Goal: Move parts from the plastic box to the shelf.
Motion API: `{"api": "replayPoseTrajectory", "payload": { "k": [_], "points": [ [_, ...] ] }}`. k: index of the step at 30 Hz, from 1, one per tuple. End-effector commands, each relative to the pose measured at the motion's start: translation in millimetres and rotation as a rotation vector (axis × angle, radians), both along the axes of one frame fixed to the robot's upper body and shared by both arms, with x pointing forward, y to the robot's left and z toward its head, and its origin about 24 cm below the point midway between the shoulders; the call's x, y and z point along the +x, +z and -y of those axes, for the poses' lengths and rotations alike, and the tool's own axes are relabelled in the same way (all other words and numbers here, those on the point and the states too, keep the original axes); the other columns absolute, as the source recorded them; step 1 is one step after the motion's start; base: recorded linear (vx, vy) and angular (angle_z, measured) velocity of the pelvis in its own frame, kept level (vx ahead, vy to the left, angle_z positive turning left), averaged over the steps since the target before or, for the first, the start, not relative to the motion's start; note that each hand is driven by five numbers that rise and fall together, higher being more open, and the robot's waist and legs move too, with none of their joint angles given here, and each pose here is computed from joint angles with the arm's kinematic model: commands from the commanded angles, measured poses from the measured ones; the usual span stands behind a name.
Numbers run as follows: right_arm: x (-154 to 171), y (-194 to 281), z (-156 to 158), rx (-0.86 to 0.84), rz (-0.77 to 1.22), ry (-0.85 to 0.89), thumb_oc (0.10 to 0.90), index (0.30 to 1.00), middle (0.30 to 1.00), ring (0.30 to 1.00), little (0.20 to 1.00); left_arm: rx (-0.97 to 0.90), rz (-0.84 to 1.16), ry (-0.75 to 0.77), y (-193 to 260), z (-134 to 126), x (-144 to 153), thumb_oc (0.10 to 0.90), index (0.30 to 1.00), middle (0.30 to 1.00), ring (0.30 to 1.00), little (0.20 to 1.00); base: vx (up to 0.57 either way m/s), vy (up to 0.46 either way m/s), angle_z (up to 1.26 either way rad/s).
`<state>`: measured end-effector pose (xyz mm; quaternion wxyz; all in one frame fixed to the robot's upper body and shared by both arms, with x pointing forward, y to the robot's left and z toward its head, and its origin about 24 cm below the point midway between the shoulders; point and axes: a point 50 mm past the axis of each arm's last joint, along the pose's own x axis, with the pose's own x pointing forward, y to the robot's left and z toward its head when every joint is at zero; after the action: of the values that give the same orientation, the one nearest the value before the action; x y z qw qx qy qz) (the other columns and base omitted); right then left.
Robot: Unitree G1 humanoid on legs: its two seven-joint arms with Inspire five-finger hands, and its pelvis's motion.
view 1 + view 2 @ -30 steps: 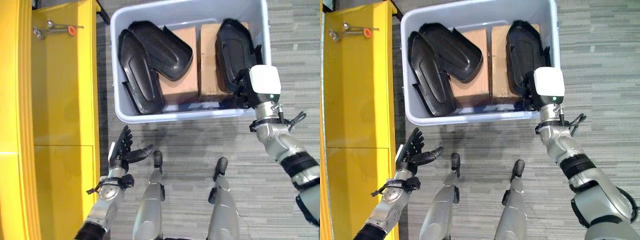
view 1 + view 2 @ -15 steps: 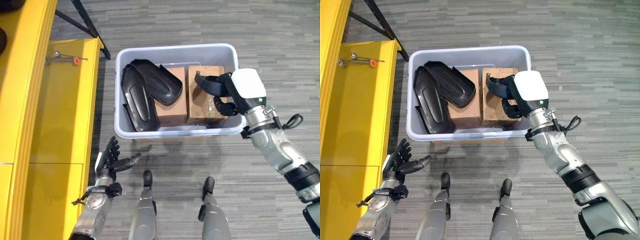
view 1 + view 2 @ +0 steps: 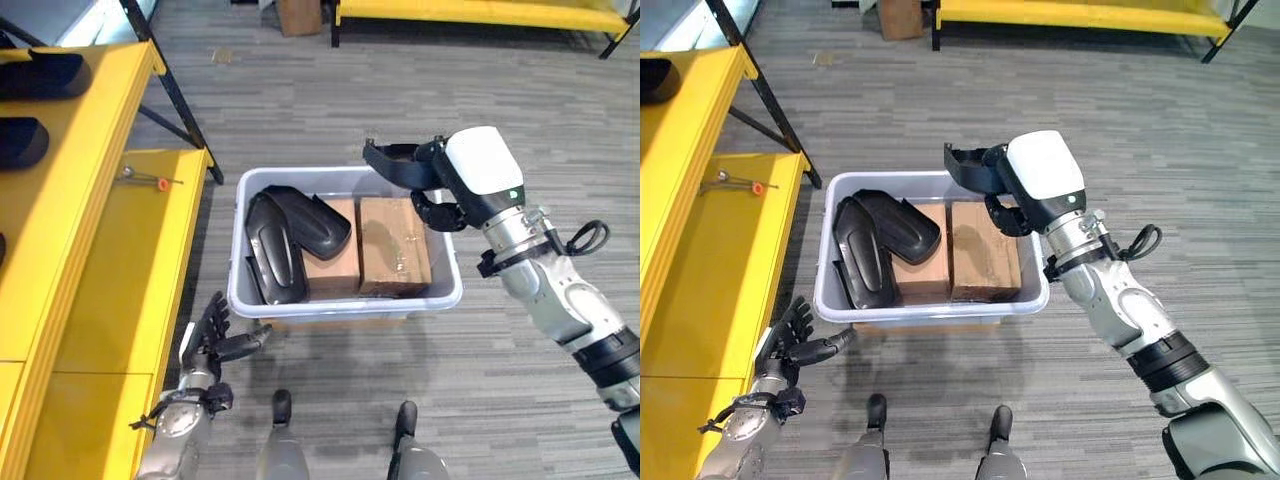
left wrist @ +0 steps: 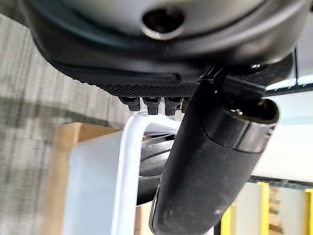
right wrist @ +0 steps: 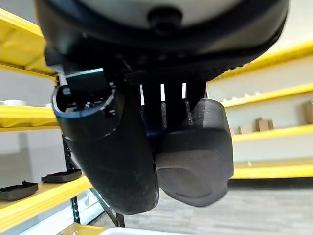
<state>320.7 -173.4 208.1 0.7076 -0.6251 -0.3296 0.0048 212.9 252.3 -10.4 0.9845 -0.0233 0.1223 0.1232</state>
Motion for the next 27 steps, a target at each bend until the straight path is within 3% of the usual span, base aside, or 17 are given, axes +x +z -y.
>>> {"api": "replayPoseTrajectory", "payload": {
  "k": [1, 19, 27],
  "points": [
    [-10, 35, -14, 0.021, 0.197, 0.083, 0.4, 0.3, 0.3, 0.3, 0.3, 0.07, 0.037, -0.035, 5, 1, -4, 0.9, 1.0, 1.0, 1.0, 1.0, 0.01, -0.012, -0.03],
    [-12, 83, -66, 0.015, 0.358, 0.28, 0.4, 0.3, 0.3, 0.3, 0.3, 0.001, 0.036, 0.021, -1, 7, -7, 0.9, 1.0, 1.0, 1.0, 1.0, -0.01, -0.101, 0.09],
    [-17, 98, -55, -0.025, 0.517, 0.2, 0.4, 0.3, 0.3, 0.3, 0.3, 0.004, 0.058, -0.043, 3, 23, 1, 0.9, 1.0, 1.0, 1.0, 1.0, -0.09, -0.095, 0.97]
  ]
}}
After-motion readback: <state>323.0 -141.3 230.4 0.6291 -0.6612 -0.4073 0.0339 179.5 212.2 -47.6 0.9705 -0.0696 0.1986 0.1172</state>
